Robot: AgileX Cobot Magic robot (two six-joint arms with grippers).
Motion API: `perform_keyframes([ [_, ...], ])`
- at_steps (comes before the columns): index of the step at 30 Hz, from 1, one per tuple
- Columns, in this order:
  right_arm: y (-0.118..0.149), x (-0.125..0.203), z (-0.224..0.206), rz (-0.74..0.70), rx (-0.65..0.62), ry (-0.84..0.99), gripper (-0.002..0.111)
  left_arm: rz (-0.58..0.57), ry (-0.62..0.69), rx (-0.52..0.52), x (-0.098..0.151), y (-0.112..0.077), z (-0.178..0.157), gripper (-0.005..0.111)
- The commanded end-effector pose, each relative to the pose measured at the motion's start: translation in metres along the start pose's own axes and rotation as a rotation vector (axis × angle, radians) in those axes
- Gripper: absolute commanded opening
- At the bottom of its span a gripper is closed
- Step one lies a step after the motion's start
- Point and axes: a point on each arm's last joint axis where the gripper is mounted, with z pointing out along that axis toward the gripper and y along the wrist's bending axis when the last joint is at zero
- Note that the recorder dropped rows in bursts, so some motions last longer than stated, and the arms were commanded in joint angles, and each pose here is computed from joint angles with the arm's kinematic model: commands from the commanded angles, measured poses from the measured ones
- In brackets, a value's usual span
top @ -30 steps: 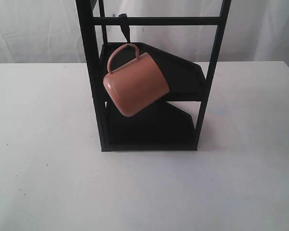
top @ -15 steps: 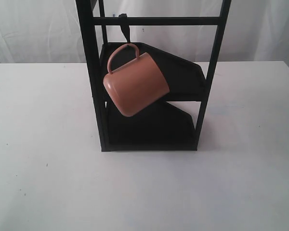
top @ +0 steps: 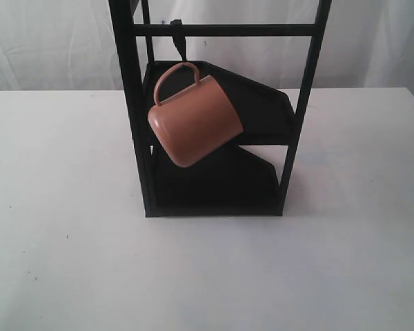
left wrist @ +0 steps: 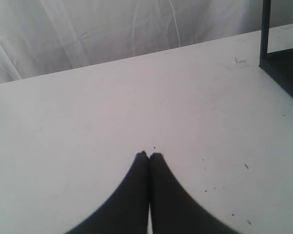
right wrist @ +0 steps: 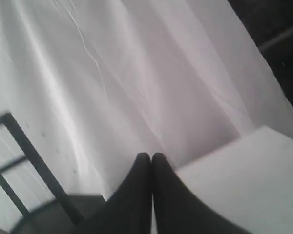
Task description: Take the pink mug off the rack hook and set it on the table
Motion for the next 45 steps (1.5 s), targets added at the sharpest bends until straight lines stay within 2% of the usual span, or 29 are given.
perform_keyframes([
  [1, -0.003, 0.010, 0.020, -0.079, 0.114, 0.280, 0.000, -0.006, -0.003, -0.002, 0.001, 0.000, 0.000, 0.000],
  [3, -0.003, 0.014, 0.032, -0.103, 0.149, 0.413, 0.000, -0.006, -0.003, -0.002, 0.001, 0.000, 0.000, 0.000],
  [5, 0.002, 0.017, 0.045, -0.164, 0.114, 0.557, 0.000, -0.006, -0.003, -0.002, 0.001, 0.000, 0.000, 0.000],
  [7, 0.013, 0.023, 0.056, -0.244, -0.004, 0.769, 0.000, -0.006, -0.003, -0.002, 0.001, 0.000, 0.000, 0.000],
  [8, 0.024, 0.026, 0.060, -0.274, -0.130, 0.920, 0.000, -0.006, -0.003, -0.002, 0.001, 0.000, 0.000, 0.000],
  [9, 0.032, 0.028, 0.064, -0.251, -0.214, 1.005, 0.000, -0.006, -0.003, -0.002, 0.001, 0.000, 0.000, 0.000],
  [10, 0.047, 0.025, 0.068, -0.191, -0.359, 1.106, 0.000, -0.006, -0.003, -0.002, 0.001, 0.000, 0.000, 0.000],
  [11, 0.056, 0.023, 0.075, -0.154, -0.455, 1.139, 0.000, -0.006, -0.003, -0.002, 0.001, 0.000, 0.000, 0.000],
  [12, 0.067, 0.017, 0.085, -0.090, -0.547, 1.118, 0.000, -0.006, -0.003, -0.002, 0.001, 0.000, 0.000, 0.000],
  [16, 0.083, 0.000, 0.108, 0.000, -0.641, 0.988, 0.000, -0.006, -0.003, -0.002, 0.001, 0.000, 0.000, 0.000],
  [18, 0.089, -0.006, 0.112, -0.026, -0.708, 0.954, 0.000, -0.006, -0.003, -0.002, 0.001, 0.000, 0.000, 0.000],
  [23, 0.109, -0.009, 0.106, -0.112, -0.992, 0.929, 0.000, -0.006, -0.003, -0.002, 0.001, 0.000, 0.000, 0.000],
  [25, 0.116, -0.006, 0.103, -0.191, -1.071, 0.890, 0.000, -0.006, -0.003, -0.002, 0.001, 0.000, 0.000, 0.000],
  [28, 0.121, -0.001, 0.105, -0.330, -1.105, 0.816, 0.000, -0.006, -0.003, -0.002, 0.001, 0.000, 0.000, 0.000],
  [33, 0.123, 0.008, 0.117, -0.505, -1.068, 0.712, 0.006, -0.006, -0.003, -0.002, 0.001, 0.000, 0.000, 0.000],
  [39, 0.126, 0.027, 0.135, -0.656, -1.017, 0.653, 0.030, -0.006, -0.003, -0.002, 0.001, 0.000, 0.000, 0.000],
  [45, 0.132, 0.035, 0.141, -0.631, -1.035, 0.616, 0.051, -0.006, -0.003, -0.002, 0.001, 0.000, 0.000, 0.000],
])
